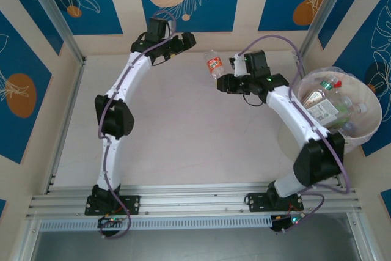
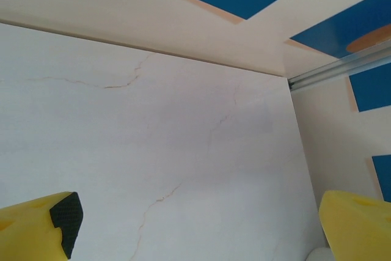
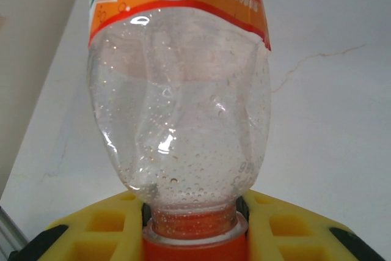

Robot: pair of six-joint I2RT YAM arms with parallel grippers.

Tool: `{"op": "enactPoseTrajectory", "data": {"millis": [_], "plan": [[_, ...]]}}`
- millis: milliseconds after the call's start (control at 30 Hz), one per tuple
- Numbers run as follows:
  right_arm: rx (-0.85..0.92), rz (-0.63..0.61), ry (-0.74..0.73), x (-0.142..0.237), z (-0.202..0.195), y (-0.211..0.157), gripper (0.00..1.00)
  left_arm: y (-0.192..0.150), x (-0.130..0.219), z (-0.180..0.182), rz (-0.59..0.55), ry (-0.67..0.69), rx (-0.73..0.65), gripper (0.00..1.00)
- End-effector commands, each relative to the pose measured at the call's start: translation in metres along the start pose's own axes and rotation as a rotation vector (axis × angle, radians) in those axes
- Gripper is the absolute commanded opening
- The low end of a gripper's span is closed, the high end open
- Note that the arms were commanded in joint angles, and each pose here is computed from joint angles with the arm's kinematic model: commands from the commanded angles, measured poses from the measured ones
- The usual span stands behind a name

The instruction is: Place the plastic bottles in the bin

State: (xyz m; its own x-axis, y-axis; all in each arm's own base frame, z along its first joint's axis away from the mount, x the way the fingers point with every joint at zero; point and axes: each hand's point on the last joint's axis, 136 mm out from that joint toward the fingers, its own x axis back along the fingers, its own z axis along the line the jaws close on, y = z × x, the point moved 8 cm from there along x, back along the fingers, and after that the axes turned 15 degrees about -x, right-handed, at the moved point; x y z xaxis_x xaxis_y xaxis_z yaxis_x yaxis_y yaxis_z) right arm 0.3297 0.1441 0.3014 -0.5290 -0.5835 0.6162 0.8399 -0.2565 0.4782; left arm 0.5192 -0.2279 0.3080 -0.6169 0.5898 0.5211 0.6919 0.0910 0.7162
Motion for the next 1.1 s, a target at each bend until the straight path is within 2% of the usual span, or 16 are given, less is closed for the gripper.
{"op": "enactPoseTrajectory", "data": {"millis": [0, 133, 267, 400, 500, 767, 1067], "plan": [[0.071, -0.092, -0.003, 0.039, 0.009, -0.004, 0.00, 0.000, 0.028, -0.009, 0.018, 0.045, -0.081, 1.00], [0.045, -0.204, -0.086, 0.085, 0.011, -0.009, 0.00, -0.001, 0.045, -0.016, -0.080, -0.002, -0.060, 1.00], [0.023, -0.363, -0.184, 0.148, 0.014, -0.019, 0.00, -0.019, 0.054, -0.019, -0.113, -0.085, -0.009, 1.00], [-0.024, -0.531, -0.397, 0.213, 0.000, -0.032, 0.00, -0.043, 0.058, -0.020, -0.109, -0.194, 0.019, 1.00], [-0.116, -0.584, -0.541, 0.244, -0.020, -0.040, 0.00, -0.062, 0.065, -0.018, -0.126, -0.223, 0.015, 1.00], [-0.486, -0.785, -0.913, 0.286, -0.083, -0.055, 0.00, -0.095, 0.087, -0.009, -0.157, -0.183, -0.023, 1.00], [-0.618, -0.800, -1.008, 0.276, -0.109, -0.073, 0.00, -0.098, 0.091, -0.009, -0.151, -0.181, -0.045, 1.00]]}}
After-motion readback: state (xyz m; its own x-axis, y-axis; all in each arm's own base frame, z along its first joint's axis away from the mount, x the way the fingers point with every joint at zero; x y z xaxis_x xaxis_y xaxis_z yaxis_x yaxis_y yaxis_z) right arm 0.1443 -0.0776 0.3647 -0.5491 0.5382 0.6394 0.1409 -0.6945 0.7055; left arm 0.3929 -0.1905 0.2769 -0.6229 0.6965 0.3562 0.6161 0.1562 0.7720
